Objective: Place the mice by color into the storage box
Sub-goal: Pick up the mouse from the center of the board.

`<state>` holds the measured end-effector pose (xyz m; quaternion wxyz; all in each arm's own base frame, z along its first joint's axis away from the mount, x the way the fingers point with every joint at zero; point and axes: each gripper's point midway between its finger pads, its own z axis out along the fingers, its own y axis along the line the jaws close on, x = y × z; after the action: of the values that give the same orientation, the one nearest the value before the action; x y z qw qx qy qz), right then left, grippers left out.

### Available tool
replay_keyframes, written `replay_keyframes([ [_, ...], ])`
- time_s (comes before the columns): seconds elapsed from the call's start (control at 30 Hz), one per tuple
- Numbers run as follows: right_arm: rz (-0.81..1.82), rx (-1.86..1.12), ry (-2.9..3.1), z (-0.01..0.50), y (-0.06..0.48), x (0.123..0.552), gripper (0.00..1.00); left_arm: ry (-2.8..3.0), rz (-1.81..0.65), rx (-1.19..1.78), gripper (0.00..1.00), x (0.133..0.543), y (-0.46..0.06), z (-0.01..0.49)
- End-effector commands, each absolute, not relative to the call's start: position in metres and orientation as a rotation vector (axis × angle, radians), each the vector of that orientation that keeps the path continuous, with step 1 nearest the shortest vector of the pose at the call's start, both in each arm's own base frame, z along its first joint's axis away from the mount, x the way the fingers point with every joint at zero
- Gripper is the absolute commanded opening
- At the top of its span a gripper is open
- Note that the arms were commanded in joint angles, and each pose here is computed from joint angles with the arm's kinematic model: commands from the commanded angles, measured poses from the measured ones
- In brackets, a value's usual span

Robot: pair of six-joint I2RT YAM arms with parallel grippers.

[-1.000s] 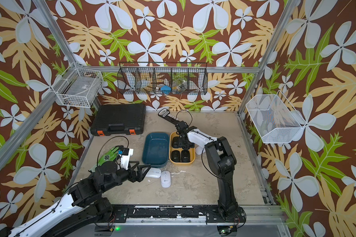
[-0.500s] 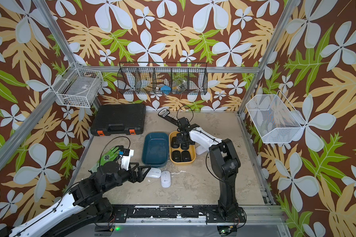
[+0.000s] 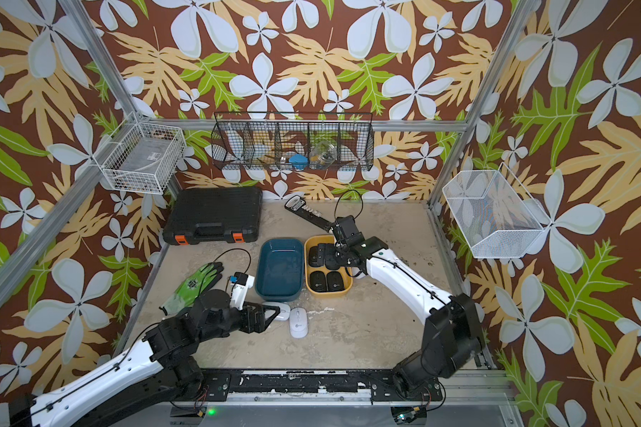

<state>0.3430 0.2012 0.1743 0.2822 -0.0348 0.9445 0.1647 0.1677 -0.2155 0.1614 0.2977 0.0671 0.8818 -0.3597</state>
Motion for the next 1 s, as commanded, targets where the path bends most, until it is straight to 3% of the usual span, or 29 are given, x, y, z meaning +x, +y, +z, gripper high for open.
replay_keyframes([
  [0.0, 0.508, -0.167, 2.513, 0.177, 0.198, 0.316, 1.0, 2.42, -1.021, 0.129, 1.0, 0.157, -0.222, 0.147],
  [0.4, 0.634, -0.192, 2.432, 0.183, 0.167, 0.236, 1.0, 2.69, -0.788, 0.119, 1.0, 0.117, -0.257, 0.077],
  [0.97, 0.656, -0.207, 2.39, 0.185, 0.149, 0.202, 1.0, 2.709, -0.42, 0.137, 1.0, 0.159, -0.293, 0.045],
])
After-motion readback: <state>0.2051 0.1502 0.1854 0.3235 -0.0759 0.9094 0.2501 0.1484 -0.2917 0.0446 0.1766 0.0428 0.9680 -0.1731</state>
